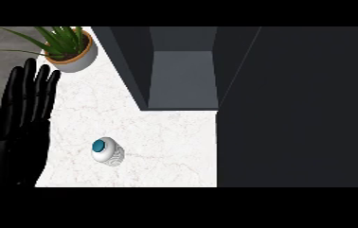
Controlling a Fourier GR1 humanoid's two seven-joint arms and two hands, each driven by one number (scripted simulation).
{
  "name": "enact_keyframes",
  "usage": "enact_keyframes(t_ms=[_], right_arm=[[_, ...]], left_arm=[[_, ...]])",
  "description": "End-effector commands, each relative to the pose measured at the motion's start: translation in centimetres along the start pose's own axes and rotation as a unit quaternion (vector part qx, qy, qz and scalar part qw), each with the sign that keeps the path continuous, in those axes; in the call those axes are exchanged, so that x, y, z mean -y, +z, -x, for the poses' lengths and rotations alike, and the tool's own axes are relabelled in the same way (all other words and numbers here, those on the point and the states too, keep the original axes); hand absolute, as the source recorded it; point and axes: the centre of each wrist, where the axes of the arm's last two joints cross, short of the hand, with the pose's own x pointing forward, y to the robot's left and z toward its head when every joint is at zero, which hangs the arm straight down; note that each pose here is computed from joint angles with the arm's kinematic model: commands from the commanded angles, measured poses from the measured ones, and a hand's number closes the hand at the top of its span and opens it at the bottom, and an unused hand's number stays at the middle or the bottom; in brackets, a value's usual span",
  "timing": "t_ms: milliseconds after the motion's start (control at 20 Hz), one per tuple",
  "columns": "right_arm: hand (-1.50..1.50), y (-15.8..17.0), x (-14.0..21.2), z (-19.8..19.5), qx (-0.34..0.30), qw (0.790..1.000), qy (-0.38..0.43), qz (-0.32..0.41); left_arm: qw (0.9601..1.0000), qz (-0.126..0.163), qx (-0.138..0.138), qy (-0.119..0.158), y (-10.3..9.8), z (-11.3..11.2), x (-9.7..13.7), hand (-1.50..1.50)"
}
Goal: Pick up the bottled water, place it into the cabinet and close the cabinet
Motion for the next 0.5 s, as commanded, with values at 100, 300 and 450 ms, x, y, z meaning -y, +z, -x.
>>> enact_keyframes(t_ms=[100, 300, 450], right_arm=[[-1.50, 1.1, 2.0, -0.4, 0.000, 1.000, 0.005, 0.003], [-1.50, 4.0, -0.7, -0.7, -0.058, 0.989, -0.085, -0.103], [-1.50, 5.6, -0.3, -3.2, -0.059, 0.984, -0.099, -0.133]], left_arm=[[0.9944, -0.094, -0.007, -0.048, 1.5, 0.0, -0.5, -1.50], [0.9753, -0.197, -0.100, 0.000, 2.7, 0.2, -0.9, -1.50], [0.9689, -0.220, -0.113, -0.002, 3.9, -0.3, 0.3, -1.50]])
